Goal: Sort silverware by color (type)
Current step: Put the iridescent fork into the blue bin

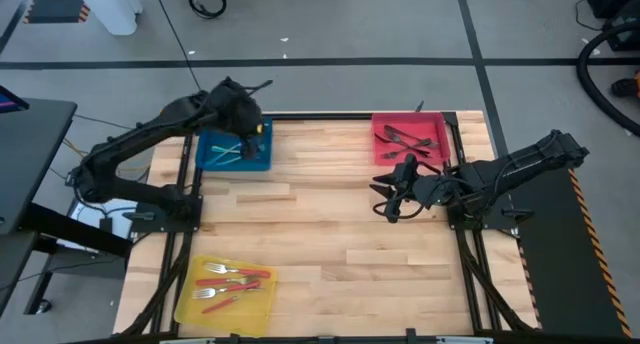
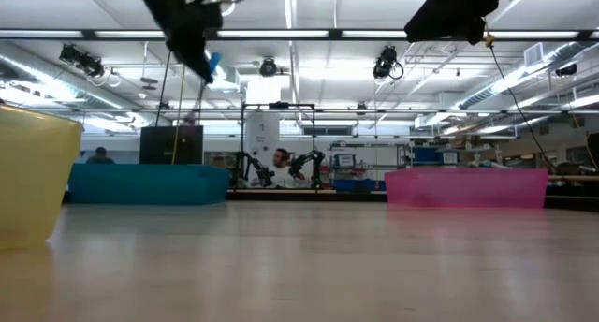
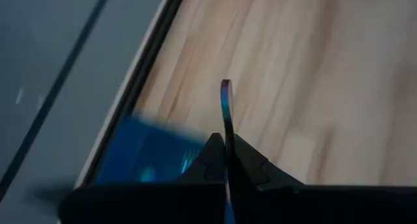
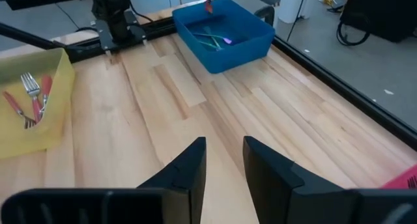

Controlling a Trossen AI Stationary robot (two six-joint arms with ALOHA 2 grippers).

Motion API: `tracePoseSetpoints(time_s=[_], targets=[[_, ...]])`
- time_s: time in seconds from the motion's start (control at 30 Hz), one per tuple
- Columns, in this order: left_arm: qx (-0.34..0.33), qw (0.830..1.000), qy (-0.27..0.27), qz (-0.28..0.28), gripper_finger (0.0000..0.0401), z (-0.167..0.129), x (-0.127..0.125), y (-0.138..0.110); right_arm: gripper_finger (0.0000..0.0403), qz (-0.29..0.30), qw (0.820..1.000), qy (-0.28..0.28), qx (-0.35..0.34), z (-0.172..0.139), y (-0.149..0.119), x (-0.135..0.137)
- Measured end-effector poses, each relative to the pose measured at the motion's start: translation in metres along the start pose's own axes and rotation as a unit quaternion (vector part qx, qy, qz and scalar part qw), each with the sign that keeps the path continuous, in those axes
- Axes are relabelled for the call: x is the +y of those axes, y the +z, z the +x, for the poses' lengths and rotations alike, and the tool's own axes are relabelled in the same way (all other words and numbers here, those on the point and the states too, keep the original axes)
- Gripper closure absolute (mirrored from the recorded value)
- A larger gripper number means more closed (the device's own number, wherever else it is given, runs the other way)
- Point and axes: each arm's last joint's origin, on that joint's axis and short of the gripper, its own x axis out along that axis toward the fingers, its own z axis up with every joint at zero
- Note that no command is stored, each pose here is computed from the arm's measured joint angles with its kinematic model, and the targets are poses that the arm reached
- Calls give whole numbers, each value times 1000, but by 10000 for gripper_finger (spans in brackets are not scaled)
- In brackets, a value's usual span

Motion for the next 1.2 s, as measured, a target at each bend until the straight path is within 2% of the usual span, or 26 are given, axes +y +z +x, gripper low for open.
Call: tracePoseSetpoints(time_s=[0.1, 0.2, 0.37, 0.57, 0.7, 1.03, 1.2], targets=[[74, 997, 18, -25, 398, 1, 15, -17, 294, 1, 1000, 0, 0, 0, 0, 0], [122, 991, 28, -52, 398, 15, 26, -32, 294, 1, 1000, 0, 0, 0, 0, 0], [184, 977, 85, -74, 397, 37, 44, -55, 294, 2, 1000, 0, 0, 0, 0, 0], [236, 968, 65, -56, 397, 58, 48, -74, 293, 2, 1000, 0, 0, 0, 0, 0], [240, 967, 64, -56, 388, 62, 50, -75, 294, 2, 1000, 0, 0, 0, 0, 0], [228, 970, 63, -54, 308, 65, 42, -69, 294, 1, 1000, 0, 0, 0, 0, 0], [209, 973, 67, -67, 292, 62, 36, -61, 294, 1, 1000, 1, -2, -1, 1, -1]])
